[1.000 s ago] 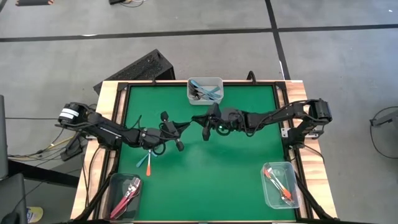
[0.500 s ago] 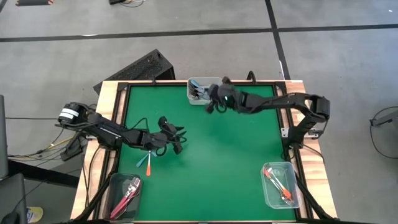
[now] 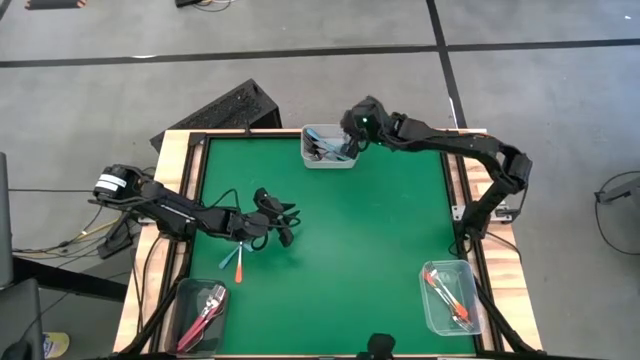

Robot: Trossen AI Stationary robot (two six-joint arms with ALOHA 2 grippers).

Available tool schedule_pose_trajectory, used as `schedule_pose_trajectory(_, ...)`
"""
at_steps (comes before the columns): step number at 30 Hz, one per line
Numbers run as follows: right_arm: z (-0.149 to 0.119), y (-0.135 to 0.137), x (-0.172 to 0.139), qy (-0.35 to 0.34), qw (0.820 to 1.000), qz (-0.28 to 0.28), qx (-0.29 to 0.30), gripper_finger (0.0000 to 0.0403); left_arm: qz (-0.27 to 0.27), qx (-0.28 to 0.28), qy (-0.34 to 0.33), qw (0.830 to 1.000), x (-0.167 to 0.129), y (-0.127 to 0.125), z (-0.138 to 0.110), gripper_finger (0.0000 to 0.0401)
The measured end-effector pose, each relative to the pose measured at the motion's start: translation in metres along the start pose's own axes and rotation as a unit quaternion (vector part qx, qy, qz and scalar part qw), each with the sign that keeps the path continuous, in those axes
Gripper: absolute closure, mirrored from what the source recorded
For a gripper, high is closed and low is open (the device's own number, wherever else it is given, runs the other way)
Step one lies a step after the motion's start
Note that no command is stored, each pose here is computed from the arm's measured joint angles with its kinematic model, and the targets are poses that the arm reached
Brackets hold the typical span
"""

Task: Sort silverware by color (type)
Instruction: Put the blue fork into the white bin, then put the orange fork into the transparent bin

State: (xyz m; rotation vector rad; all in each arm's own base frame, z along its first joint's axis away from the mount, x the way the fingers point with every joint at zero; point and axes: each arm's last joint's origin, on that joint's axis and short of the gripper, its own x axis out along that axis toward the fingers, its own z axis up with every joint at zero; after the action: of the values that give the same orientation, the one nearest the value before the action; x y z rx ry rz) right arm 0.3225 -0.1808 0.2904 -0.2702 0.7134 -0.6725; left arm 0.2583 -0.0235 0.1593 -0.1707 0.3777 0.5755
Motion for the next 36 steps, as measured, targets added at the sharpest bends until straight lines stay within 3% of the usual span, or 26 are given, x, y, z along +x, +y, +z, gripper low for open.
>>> schedule_pose_trajectory(6,-0.015,0.001,0.014,0.043,0.998,0.038,0.003,0.039,0.015,-0.005,-0.007,1.0,0.0,0.001,0.001,0.0303)
schedule_pose_trajectory(10,-0.026,0.014,0.038,0.072,0.996,0.05,-0.029,0.0389,0.014,-0.007,-0.008,1.0,0.0,0.001,0.001,0.0303)
schedule_pose_trajectory(14,-0.027,0.02,0.063,0.096,0.994,0.034,-0.036,0.0377,0.011,-0.019,-0.005,1.0,0.0,0.001,0.0,0.0303)
schedule_pose_trajectory(17,-0.023,0.023,0.075,0.103,0.993,0.038,-0.036,0.0342,0.01,-0.027,-0.005,1.0,0.0,0.0,0.0,0.0303)
schedule_pose_trajectory(21,-0.009,0.026,0.079,0.087,0.993,0.068,-0.034,0.0267,0.007,-0.034,-0.004,0.999,-0.001,-0.001,0.0,0.0303)
schedule_pose_trajectory(27,0.003,0.024,0.069,0.109,0.993,0.038,-0.001,0.0164,0.017,-0.035,0.006,0.999,-0.007,-0.005,-0.007,0.0303)
schedule_pose_trajectory(31,0.003,0.023,0.051,0.111,0.992,0.054,0.028,0.0151,0.04,-0.047,0.049,0.997,-0.017,-0.001,-0.016,0.0303)
schedule_pose_trajectory(36,-0.018,0.042,0.039,0.105,0.982,0.147,0.059,0.0156,0.051,-0.103,0.117,0.987,-0.041,0.007,-0.022,0.0303)
